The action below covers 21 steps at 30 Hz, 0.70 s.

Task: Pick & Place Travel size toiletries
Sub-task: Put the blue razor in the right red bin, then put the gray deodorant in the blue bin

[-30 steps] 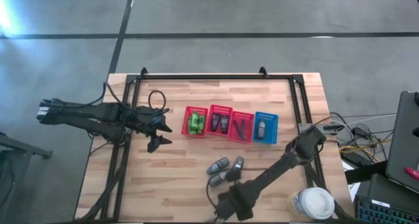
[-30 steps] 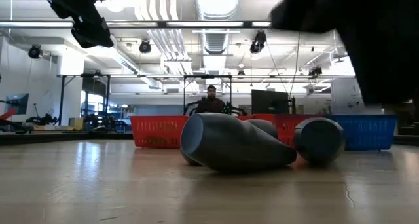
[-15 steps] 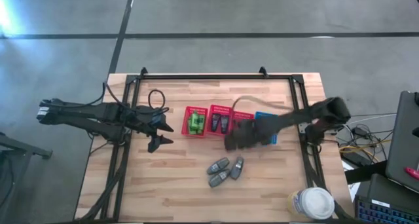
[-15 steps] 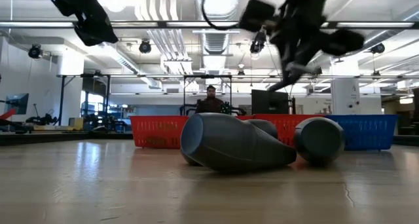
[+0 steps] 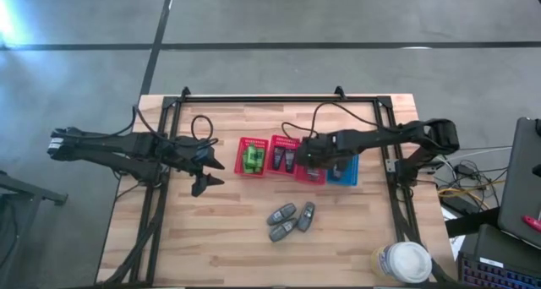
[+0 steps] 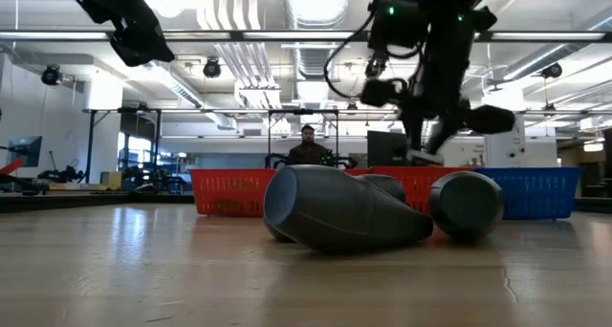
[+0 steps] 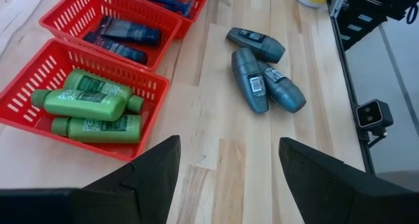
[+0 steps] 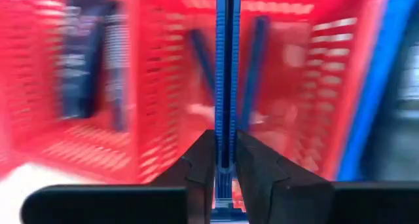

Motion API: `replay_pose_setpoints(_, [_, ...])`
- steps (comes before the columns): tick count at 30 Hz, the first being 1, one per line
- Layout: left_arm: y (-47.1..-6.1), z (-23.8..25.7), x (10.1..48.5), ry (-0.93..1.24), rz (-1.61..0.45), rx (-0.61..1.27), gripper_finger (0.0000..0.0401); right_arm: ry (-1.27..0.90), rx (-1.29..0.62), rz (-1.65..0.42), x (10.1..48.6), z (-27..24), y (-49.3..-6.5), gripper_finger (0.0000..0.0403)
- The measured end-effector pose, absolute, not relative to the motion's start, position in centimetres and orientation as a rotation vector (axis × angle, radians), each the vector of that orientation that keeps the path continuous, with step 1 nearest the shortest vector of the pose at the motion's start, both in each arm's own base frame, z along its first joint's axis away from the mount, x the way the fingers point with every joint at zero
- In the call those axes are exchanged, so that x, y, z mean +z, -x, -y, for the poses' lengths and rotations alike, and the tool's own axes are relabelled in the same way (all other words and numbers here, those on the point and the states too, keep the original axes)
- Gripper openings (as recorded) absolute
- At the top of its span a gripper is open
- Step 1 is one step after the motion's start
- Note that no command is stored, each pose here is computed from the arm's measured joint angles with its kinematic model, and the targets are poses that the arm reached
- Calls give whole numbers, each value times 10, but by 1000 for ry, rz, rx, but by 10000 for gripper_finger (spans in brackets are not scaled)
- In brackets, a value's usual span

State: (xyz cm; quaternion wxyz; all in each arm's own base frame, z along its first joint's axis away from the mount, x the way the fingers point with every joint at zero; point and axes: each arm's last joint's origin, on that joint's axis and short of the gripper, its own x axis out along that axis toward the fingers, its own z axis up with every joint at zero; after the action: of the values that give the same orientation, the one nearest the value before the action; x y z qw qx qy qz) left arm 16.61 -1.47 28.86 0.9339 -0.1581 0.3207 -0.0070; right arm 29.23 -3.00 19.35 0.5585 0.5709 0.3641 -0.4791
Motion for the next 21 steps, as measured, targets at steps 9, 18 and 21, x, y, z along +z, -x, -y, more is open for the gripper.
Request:
replay_pose_setpoints(9, [-166,15,289,331,-655,-12,264,-1231,-1119,-944,189,28,-286,154])
replay_pose_setpoints(18, [-166,15,289,344,-658,-20,264,-582,-236,-1140,258,-45,-305,228])
replay_pose_setpoints(21, [-166,15,288,352,-660,-22,264,-429,-41,-1236,260,-79,-304,235])
